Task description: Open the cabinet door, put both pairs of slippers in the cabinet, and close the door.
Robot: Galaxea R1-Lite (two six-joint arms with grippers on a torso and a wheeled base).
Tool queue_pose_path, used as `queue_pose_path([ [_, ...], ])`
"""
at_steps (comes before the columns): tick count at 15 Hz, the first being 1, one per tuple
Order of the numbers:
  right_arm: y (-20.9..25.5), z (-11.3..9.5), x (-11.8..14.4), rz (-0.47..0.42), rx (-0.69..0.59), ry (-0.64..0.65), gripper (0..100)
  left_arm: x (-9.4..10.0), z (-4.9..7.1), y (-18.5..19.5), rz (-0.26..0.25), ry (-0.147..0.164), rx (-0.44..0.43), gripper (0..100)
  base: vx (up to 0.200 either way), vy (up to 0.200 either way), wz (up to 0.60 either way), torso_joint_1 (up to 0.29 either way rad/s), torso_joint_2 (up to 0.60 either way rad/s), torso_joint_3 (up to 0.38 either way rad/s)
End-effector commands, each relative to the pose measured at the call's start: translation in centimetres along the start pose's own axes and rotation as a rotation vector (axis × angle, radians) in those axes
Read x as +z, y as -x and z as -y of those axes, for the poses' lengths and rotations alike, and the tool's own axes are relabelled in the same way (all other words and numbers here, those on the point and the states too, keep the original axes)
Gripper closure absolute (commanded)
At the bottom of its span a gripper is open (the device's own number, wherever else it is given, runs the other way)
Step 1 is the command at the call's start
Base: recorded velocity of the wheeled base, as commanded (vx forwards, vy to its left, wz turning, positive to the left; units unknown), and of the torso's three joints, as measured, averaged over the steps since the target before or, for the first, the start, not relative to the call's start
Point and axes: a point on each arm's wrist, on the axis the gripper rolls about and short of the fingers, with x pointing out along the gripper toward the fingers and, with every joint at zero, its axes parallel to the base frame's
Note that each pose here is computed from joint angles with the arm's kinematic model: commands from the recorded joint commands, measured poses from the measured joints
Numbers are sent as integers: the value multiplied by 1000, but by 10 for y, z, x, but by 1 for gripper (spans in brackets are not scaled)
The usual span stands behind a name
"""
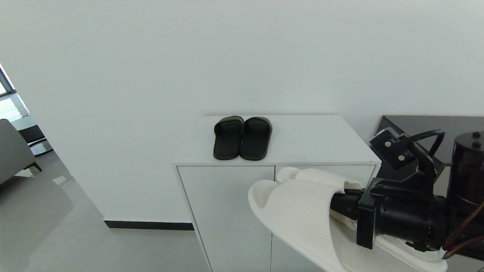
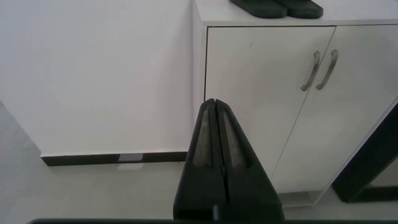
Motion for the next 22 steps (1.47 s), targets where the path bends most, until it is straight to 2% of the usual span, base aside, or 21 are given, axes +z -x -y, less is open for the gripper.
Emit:
queue_pose_path([
  [1,2,1,-7,-21,12,-3,100,0,0,0,-1,0,1,100,0,0,0,0,0,0],
  [4,11,-1,-14,-41,89,-16,100,0,0,0,-1,0,1,100,0,0,0,0,0,0],
  [8,12,0,-17,-52,90,-18,100,0,0,0,-1,-4,0,100,0,0,0,0,0,0],
  [17,13,1,-21,-47,94,-9,100,0,0,0,-1,-4,0,100,0,-200,-67,2,3,3],
  [22,11,1,-22,-55,92,-11,100,0,0,0,-1,-2,0,100,0,0,0,0,0,0],
])
